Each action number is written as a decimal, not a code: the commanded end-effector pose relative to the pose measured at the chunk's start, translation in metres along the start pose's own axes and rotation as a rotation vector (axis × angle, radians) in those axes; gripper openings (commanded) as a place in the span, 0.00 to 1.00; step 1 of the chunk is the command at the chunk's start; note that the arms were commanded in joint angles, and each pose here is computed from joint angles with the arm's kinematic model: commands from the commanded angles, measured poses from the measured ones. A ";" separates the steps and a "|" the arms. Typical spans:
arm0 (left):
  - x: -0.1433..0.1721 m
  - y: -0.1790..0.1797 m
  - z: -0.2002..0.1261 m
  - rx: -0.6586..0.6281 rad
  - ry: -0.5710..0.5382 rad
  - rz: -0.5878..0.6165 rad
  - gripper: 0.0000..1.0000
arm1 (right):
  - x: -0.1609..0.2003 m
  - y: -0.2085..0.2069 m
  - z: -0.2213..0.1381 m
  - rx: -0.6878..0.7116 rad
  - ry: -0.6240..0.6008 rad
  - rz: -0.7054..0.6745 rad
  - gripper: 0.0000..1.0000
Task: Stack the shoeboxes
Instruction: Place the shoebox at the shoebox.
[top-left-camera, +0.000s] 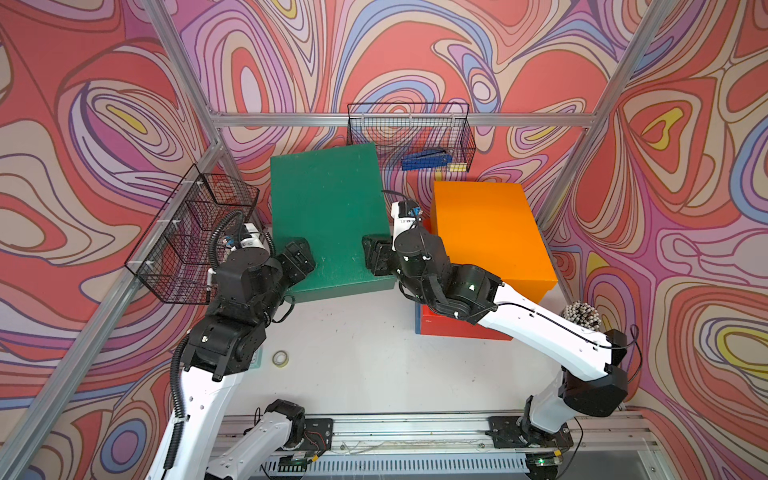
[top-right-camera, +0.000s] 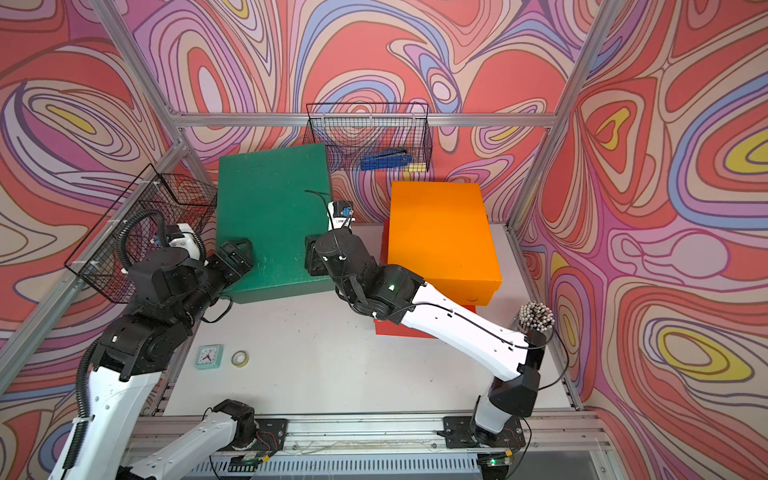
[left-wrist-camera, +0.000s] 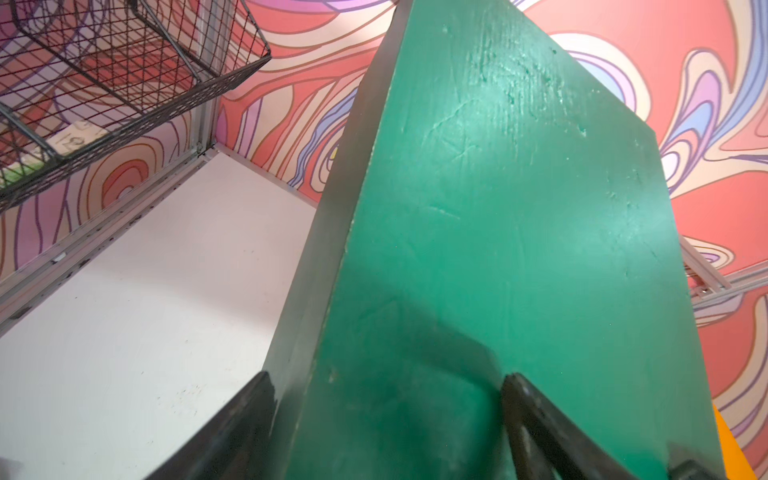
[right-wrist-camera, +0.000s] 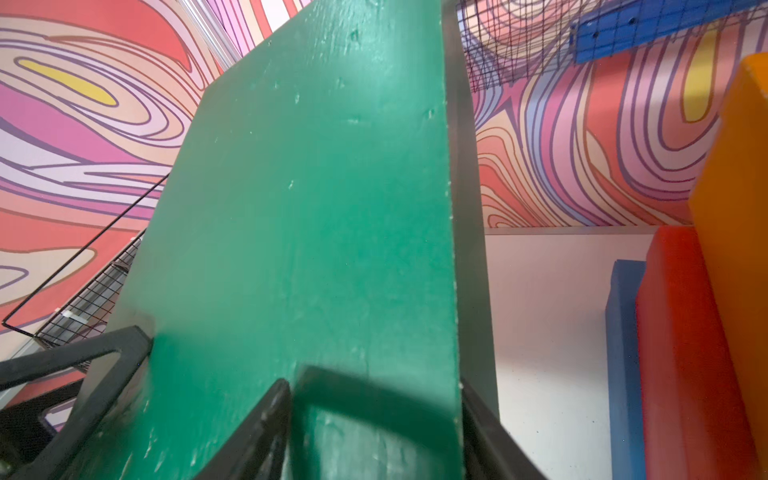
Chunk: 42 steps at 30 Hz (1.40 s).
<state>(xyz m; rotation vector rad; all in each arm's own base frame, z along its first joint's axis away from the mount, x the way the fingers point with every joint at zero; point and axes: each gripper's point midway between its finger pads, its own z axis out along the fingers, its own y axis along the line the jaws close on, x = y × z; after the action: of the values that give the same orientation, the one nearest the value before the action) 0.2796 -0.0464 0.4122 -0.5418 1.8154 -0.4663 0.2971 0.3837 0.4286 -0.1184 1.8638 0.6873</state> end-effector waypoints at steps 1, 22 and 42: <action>0.020 -0.076 0.005 0.285 0.134 -0.052 0.86 | 0.059 0.104 -0.030 -0.402 0.179 -0.024 0.61; 0.031 -0.194 0.011 0.452 0.174 0.044 0.86 | 0.002 0.065 -0.078 -0.301 0.077 -0.054 0.62; 0.070 -0.291 0.006 0.594 0.226 0.100 0.85 | -0.049 0.003 -0.141 -0.189 -0.046 0.001 0.62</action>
<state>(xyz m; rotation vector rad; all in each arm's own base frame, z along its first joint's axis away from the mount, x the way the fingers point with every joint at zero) 0.3189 -0.2316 0.5202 -0.1479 1.7783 -0.6662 0.2350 0.2079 0.5356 0.1239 1.6521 0.5869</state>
